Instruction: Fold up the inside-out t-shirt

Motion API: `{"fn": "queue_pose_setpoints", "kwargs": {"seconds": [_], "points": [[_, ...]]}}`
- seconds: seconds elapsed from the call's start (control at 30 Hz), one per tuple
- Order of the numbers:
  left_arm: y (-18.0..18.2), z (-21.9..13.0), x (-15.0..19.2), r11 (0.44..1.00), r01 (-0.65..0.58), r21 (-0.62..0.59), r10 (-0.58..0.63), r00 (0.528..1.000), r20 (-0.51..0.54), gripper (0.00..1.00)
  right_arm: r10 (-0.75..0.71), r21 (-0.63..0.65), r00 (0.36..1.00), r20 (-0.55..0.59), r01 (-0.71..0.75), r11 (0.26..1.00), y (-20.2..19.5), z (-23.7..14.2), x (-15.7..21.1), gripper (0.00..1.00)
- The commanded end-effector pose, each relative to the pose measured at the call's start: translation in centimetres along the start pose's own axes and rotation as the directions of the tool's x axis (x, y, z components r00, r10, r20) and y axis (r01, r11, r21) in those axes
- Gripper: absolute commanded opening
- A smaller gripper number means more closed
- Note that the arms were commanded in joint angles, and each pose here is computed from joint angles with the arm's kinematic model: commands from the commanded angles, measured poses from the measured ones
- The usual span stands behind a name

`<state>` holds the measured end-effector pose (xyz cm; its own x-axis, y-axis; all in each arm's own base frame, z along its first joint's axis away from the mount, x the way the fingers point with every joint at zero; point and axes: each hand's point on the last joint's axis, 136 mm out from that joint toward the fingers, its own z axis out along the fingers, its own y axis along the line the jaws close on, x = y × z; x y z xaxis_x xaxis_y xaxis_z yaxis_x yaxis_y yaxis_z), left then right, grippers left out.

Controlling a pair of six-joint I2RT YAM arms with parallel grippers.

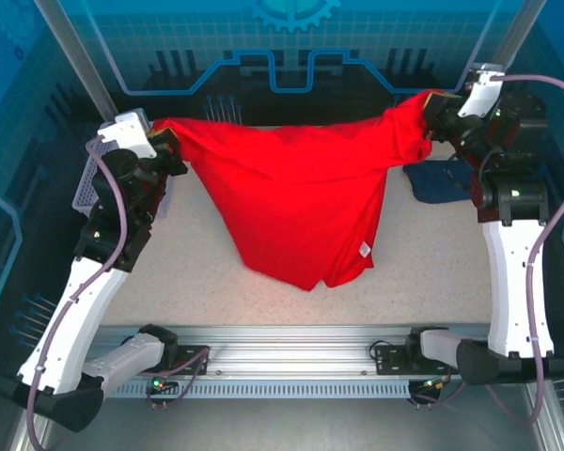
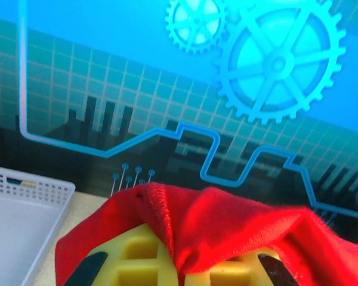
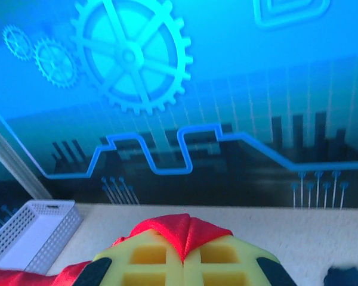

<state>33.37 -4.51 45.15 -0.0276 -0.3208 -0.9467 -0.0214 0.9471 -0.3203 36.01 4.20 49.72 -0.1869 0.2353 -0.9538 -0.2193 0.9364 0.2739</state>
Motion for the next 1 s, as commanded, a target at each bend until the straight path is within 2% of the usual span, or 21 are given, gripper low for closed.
{"fn": "queue_pose_setpoints", "kwargs": {"seconds": [0.0, 0.2, 0.33, 0.43, 0.5, 0.57, 0.6, 0.67, 0.8, 0.97], "points": [[-1.2, -1.3, -2.9, 0.998, -0.019, 0.060, 0.016, 0.999, 0.042, 0.00, 0.031, -0.049, 0.999, 0.008, -0.030, 0.998, 1.0, -1.2, -0.9, 0.00], [-2.9, -0.7, -0.4, 0.988, -0.006, 0.156, 0.018, 0.997, -0.074, 0.00, 0.072, -0.068, 0.995, -0.068, -0.077, 0.995, 1.0, -0.6, 1.8, 0.00], [-4.3, -1.0, 2.1, 0.968, 0.041, 0.249, 0.003, 0.985, -0.171, 0.00, 0.090, 0.008, 0.983, -0.158, -0.090, 0.996, -1.3, 1.1, 6.0, 0.00], [-6.8, -2.4, 2.5, 0.917, 0.121, 0.380, -0.034, 0.973, -0.226, 0.00, 0.117, 0.103, 0.958, -0.261, -0.093, 0.990, -4.6, 4.6, 10.6, 0.00], [-8.5, -3.3, 2.4, 0.870, 0.179, 0.459, -0.060, 0.963, -0.262, 0.00, 0.128, 0.199, 0.923, -0.362, -0.057, 0.978, -7.8, 8.0, 14.2, 0.02], [-9.6, -3.4, 3.0, 0.843, 0.231, 0.486, -0.081, 0.948, -0.308, 0.00, 0.146, 0.295, 0.844, -0.516, 0.015, 0.955, -11.5, 11.6, 18.7, 0.09], [-9.9, -3.2, 3.5, 0.839, 0.247, 0.484, -0.086, 0.939, -0.332, 0.00, 0.151, 0.313, 0.799, -0.582, 0.050, 0.948, -12.6, 12.9, 20.9, 0.13], [-10.0, -2.1, 5.3, 0.843, 0.278, 0.461, -0.092, 0.918, -0.385, 0.00, 0.123, 0.301, 0.731, -0.672, 0.118, 0.946, -13.0, 14.6, 24.3, 0.29], [-9.0, 0.5, 9.3, 0.884, 0.286, 0.369, -0.088, 0.878, -0.469, 0.00, -0.070, 0.099, 0.750, -0.658, 0.179, 0.979, -6.9, 14.2, 28.8, 0.55], [-8.3, 2.3, 11.6, 0.914, 0.259, 0.313, -0.066, 0.855, -0.515, 0.00, -0.274, -0.246, 0.807, -0.522, 0.166, 0.955, 3.9, 10.6, 32.7, 0.62]]}}
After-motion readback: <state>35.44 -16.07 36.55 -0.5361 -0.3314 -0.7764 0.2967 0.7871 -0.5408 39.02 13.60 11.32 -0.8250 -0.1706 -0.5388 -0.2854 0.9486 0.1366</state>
